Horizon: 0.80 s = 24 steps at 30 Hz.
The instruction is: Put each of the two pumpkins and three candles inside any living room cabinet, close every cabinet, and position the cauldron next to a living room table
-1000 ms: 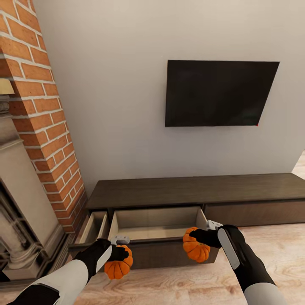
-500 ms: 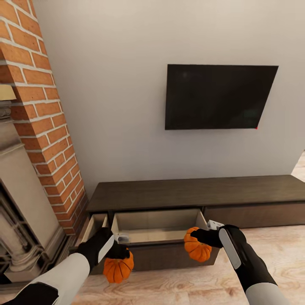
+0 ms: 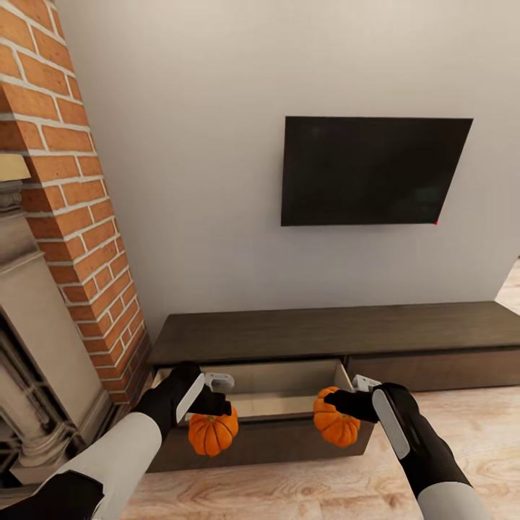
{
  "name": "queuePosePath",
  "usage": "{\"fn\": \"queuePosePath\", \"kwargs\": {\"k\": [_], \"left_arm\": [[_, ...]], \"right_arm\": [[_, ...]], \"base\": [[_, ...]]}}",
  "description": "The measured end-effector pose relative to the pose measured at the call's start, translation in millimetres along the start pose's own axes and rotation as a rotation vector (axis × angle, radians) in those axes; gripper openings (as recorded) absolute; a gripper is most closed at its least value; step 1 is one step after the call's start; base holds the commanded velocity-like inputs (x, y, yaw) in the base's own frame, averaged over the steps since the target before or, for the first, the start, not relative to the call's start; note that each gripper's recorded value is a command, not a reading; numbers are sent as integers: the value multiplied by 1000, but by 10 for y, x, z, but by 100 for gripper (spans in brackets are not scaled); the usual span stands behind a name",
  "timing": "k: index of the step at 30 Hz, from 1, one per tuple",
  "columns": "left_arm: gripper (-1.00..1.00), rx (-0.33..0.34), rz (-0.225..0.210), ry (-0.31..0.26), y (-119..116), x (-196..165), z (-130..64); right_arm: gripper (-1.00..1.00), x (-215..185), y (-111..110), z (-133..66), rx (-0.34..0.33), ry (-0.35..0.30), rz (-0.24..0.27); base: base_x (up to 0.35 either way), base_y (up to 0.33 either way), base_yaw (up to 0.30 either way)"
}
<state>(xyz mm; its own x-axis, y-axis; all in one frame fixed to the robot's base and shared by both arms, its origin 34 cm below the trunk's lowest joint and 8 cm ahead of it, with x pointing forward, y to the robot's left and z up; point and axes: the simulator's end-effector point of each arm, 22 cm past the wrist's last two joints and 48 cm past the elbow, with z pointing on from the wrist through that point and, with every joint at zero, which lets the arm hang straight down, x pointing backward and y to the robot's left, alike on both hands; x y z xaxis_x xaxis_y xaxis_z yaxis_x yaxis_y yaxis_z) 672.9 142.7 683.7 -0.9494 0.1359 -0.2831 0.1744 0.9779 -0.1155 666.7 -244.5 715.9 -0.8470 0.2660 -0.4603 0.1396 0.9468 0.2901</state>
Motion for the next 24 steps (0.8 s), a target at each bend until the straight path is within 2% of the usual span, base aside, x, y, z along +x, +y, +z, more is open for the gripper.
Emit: {"fn": "queuePosePath", "kwargs": {"k": [4,6,9,13,16,24], "left_arm": [[-100,-5,2,0,3,-23,-63],[-100,-7,2,-2,6,-39,-96],[-100,-8,2,-6,5,-63,-145],[-100,-13,3,-11,13,-95,-208],[-100,-14,3,-14,10,-121,-258],[-100,-35,8,-28,15,-216,-411]], "right_arm": [[-100,-32,18,-59,19,10,-9],[-100,-115,9,-128,73,34,-41],[-100,-327,106,-214,117,49,-62],[-100,-381,194,-135,245,129,-84],[-100,-342,366,-115,259,172,-91],[-100,-195,423,-138,291,241,-124]], "base": [[0,0,0],[0,0,0],[0,0,0],[0,0,0],[0,0,0],[0,0,0]]}}
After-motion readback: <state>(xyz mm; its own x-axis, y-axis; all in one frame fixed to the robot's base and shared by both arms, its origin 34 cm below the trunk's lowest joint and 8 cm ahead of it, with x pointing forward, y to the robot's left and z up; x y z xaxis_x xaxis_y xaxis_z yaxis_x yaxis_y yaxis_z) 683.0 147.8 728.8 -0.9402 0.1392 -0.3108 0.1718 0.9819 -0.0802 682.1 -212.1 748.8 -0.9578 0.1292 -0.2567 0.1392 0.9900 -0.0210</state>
